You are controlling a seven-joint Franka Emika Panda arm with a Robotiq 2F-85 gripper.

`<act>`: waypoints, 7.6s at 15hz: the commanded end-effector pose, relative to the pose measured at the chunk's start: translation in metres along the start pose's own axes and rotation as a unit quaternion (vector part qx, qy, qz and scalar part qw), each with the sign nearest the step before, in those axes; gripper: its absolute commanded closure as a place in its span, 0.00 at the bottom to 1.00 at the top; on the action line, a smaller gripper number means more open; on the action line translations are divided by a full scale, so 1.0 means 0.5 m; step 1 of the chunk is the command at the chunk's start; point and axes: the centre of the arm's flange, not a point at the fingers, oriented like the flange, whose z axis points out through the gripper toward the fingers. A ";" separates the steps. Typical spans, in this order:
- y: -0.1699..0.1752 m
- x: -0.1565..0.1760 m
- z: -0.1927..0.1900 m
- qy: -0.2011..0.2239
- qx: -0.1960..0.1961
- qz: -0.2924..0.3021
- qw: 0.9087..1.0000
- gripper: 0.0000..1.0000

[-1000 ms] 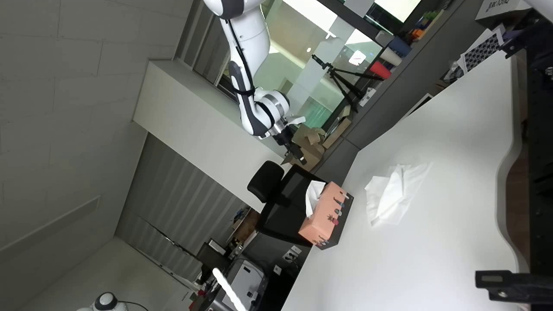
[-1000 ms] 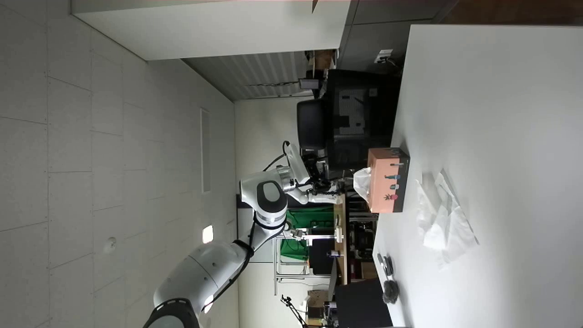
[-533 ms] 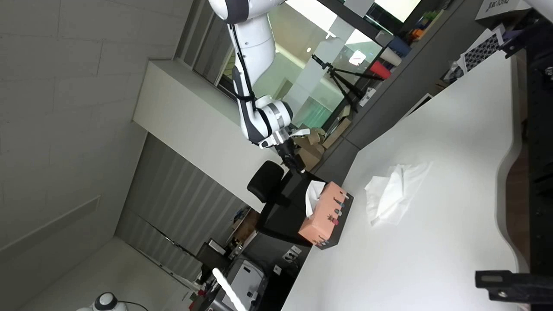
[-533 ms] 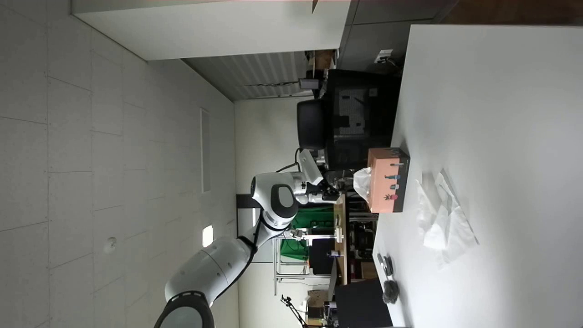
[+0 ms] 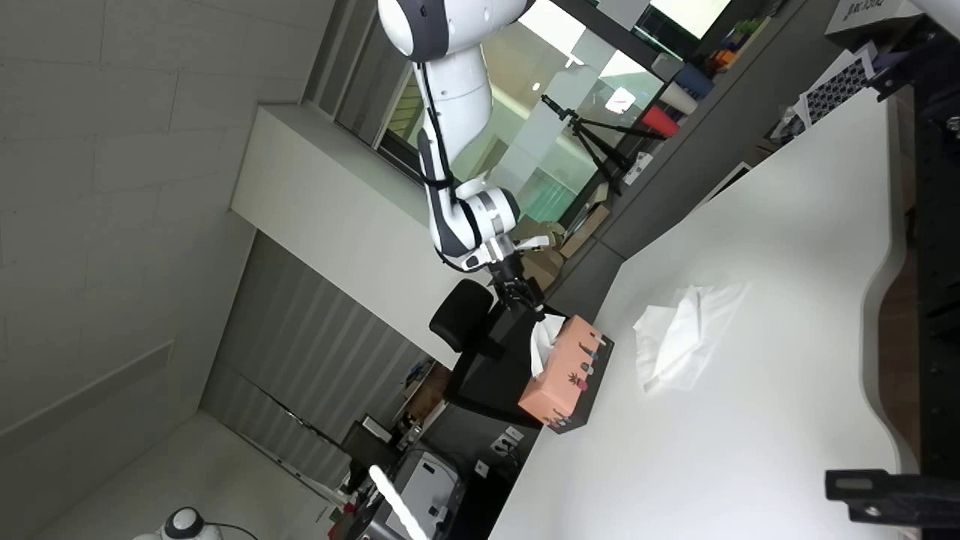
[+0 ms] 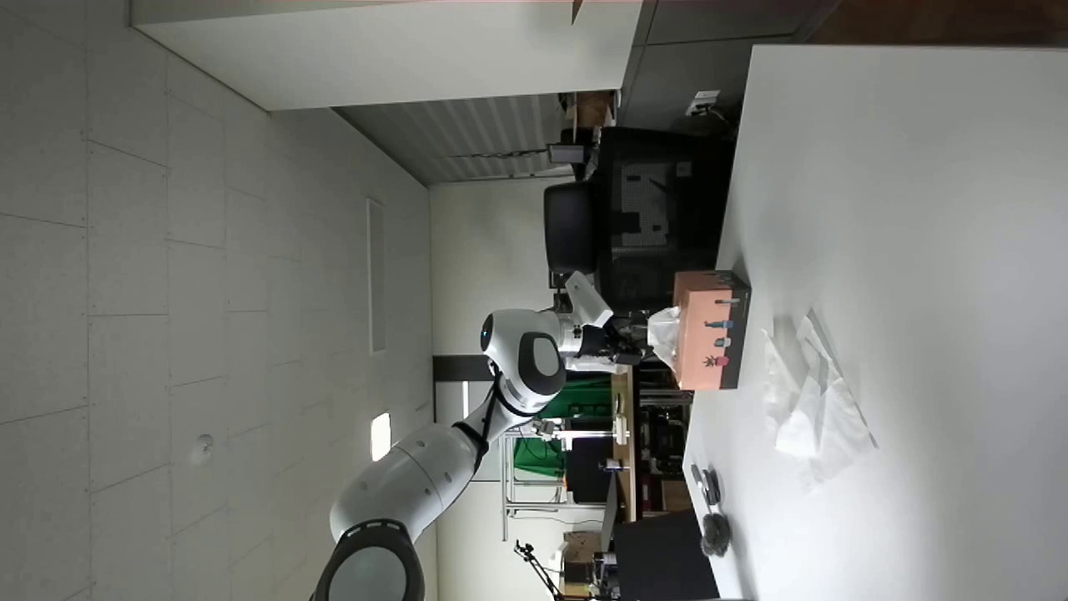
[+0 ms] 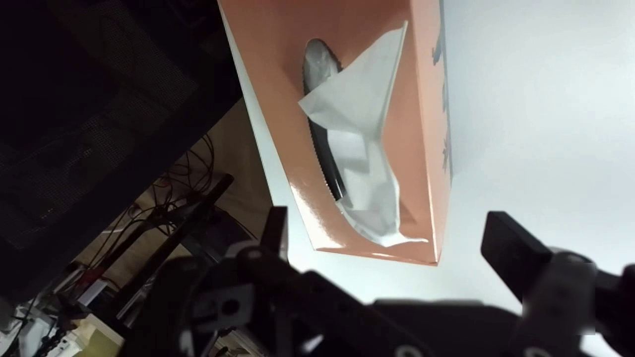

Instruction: Pull out one tissue square from the pink tissue box

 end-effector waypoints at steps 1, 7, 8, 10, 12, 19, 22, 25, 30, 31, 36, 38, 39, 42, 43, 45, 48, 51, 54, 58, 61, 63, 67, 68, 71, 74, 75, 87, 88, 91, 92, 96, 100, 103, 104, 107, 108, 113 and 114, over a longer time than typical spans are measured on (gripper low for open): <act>0.019 -0.004 0.027 0.012 -0.018 -0.034 0.999 0.00; 0.009 0.000 0.071 0.008 -0.028 -0.062 0.998 0.33; 0.009 0.002 0.075 0.006 -0.033 -0.066 0.997 0.40; 0.009 0.003 0.079 0.003 -0.041 -0.070 0.997 0.55; 0.010 0.004 0.078 0.000 -0.050 -0.073 0.996 0.69; 0.029 0.010 0.059 -0.028 -0.026 -0.033 0.999 1.00; 0.048 0.017 0.024 -0.037 -0.003 0.000 0.999 1.00; 0.067 0.035 -0.038 -0.042 0.008 0.016 0.999 1.00; 0.088 0.050 -0.165 -0.056 0.009 0.021 0.998 1.00; 0.089 0.046 -0.198 -0.060 0.010 0.020 0.998 1.00; 0.069 0.014 -0.330 -0.076 0.053 -0.001 0.996 1.00; 0.055 -0.006 -0.369 -0.077 0.102 -0.008 0.992 1.00; 0.049 -0.013 -0.386 -0.074 0.131 -0.012 0.989 1.00; 0.013 -0.032 -0.420 -0.065 0.229 -0.023 0.971 1.00; 0.000 -0.037 -0.425 -0.065 0.259 -0.026 0.963 1.00; -0.024 -0.045 -0.428 -0.070 0.306 -0.031 0.949 1.00; -0.040 -0.051 -0.398 -0.074 0.352 -0.029 0.933 1.00; -0.036 -0.041 -0.319 -0.064 0.354 -0.017 0.933 1.00; -0.032 -0.022 -0.221 -0.056 0.364 0.000 0.930 1.00; -0.081 -0.018 -0.193 -0.053 0.372 -0.016 0.926 0.99; -0.078 -0.025 -0.207 -0.053 0.369 -0.015 0.928 0.99; -0.077 -0.027 -0.213 -0.053 0.367 -0.014 0.928 0.99; -0.076 -0.026 -0.212 -0.053 0.367 -0.014 0.928 1.00; -0.074 -0.030 -0.202 -0.048 0.380 -0.012 0.923 1.00; -0.078 -0.053 -0.153 -0.041 0.427 0.008 0.903 1.00; -0.087 -0.074 -0.101 -0.040 0.446 0.019 0.894 1.00; -0.088 -0.083 -0.080 -0.040 0.457 0.025 0.888 1.00; -0.111 -0.187 0.078 -0.031 0.504 0.048 0.862 1.00; -0.114 -0.195 0.088 -0.028 0.496 0.042 0.867 1.00; -0.122 -0.203 0.103 -0.027 0.449 0.025 0.893 0.73; -0.121 -0.201 0.104 -0.029 0.432 0.015 0.901 0.67; -0.100 -0.179 0.076 -0.043 0.345 -0.022 0.937 0.41; -0.054 -0.143 0.021 -0.033 0.266 -0.047 0.962 0.13; -0.032 -0.112 -0.022 -0.004 0.258 -0.060 0.964 0.00; -0.028 -0.102 -0.035 0.004 0.259 -0.064 0.964 0.00; -0.024 -0.069 -0.080 0.051 0.285 -0.080 0.954 0.00; -0.026 -0.059 -0.092 0.060 0.296 -0.084 0.950 0.00; -0.034 -0.024 -0.143 0.074 0.330 -0.094 0.936 0.00; -0.034 -0.019 -0.148 0.069 0.335 -0.094 0.935 0.00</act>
